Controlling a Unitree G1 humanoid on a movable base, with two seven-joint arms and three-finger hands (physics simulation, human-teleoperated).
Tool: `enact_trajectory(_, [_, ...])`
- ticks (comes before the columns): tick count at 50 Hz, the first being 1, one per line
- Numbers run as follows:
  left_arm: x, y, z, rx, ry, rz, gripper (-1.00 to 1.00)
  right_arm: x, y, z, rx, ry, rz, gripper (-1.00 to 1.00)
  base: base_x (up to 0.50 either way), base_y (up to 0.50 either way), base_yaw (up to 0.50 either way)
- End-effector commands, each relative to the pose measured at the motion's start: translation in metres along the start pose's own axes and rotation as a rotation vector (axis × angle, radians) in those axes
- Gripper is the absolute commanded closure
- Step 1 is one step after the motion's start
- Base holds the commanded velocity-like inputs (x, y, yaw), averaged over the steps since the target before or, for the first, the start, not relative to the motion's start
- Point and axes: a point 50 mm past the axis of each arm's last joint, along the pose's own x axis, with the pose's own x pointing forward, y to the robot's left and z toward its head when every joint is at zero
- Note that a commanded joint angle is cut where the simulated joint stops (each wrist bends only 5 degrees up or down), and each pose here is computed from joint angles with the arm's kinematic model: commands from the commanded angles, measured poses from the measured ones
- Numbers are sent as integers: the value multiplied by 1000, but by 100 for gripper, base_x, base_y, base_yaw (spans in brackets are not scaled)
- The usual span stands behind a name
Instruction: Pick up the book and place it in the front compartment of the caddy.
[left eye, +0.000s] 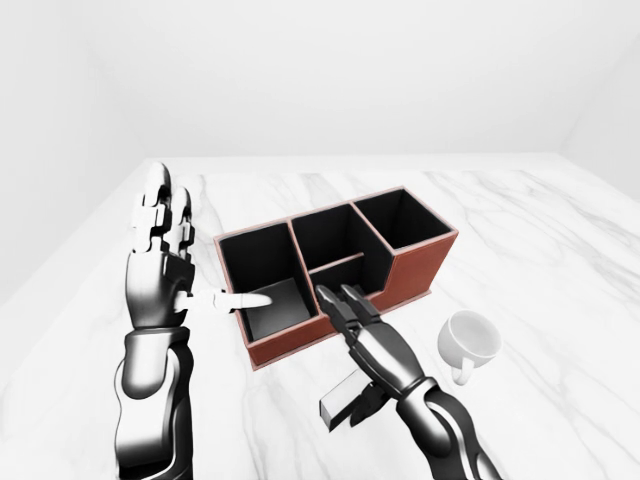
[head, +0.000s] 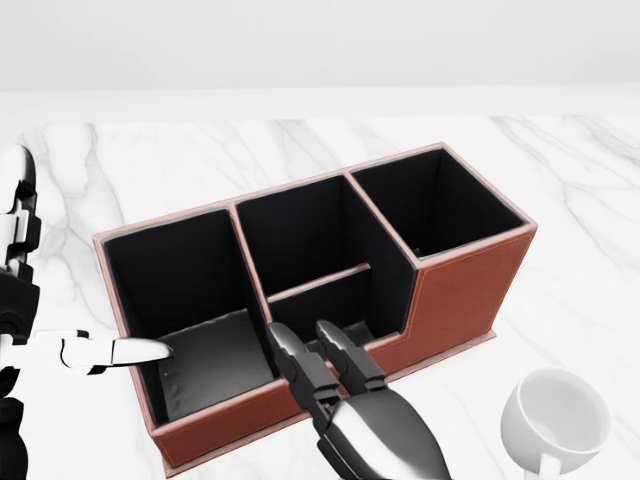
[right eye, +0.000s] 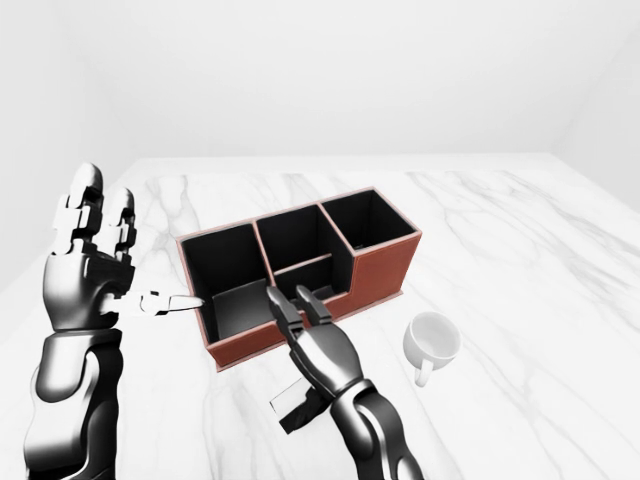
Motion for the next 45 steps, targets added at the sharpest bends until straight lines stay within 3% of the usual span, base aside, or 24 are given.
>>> enact_trajectory(1, [0, 1, 1, 1, -3, 1, -100, -3, 11, 0, -1, -3, 22, -100, 0, 0, 0])
enact_trajectory(45, [0, 0, -2, 1, 8, 0, -100, -8, 39, -12, -1, 30, 72, -100, 0, 0, 0])
